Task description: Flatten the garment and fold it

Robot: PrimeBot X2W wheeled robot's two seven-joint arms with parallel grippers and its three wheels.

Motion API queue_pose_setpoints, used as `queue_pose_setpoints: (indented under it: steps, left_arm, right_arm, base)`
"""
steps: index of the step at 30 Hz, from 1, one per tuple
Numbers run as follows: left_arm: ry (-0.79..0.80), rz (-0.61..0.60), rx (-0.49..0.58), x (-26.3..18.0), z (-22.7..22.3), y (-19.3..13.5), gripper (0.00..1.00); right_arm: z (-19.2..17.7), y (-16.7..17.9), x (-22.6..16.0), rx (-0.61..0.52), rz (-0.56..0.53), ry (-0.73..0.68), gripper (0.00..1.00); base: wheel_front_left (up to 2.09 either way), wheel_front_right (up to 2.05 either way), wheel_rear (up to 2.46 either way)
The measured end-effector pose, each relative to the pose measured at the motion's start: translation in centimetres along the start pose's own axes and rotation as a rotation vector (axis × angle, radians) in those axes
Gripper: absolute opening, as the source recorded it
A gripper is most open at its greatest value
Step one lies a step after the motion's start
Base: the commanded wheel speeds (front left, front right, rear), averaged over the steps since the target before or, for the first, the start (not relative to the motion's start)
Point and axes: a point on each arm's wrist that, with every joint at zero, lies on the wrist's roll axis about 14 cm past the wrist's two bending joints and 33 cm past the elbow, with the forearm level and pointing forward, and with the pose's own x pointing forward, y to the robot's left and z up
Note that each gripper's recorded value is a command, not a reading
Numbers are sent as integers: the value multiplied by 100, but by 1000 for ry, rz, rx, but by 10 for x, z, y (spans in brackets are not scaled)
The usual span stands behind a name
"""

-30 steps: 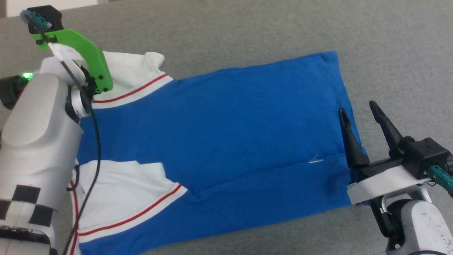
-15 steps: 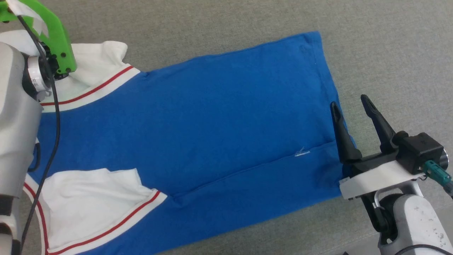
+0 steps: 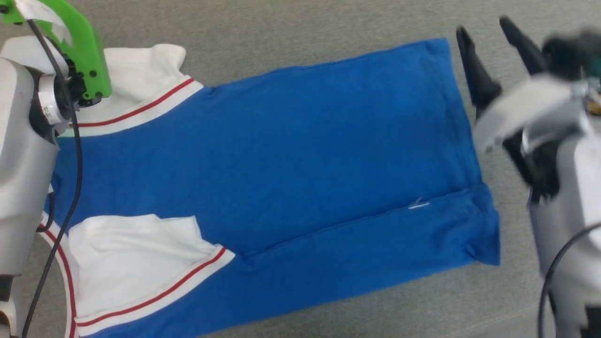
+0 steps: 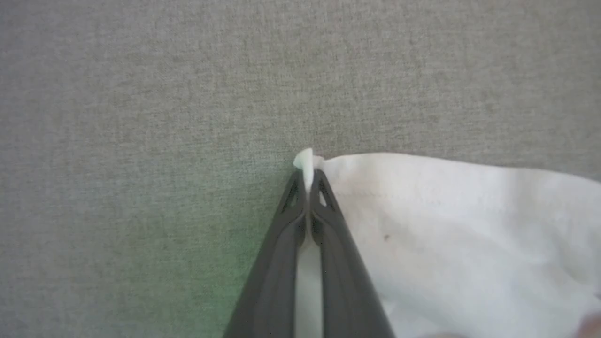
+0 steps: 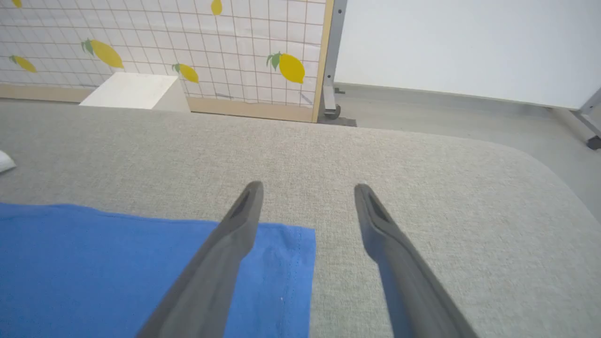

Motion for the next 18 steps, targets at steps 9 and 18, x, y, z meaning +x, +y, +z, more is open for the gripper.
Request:
queue_pose_setpoints:
  steps: [9,18]
  left_arm:
    - [-11,-15,2,1,-4,3,0]
    - [-14,-31,-1,7,-6,5,0]
  right_arm:
    - [-71,0,39,-6,0,508,100]
    - [-89,12,45,-48,29,767,16]
  base:
    - [0,0,0]
    - [0,0,0]
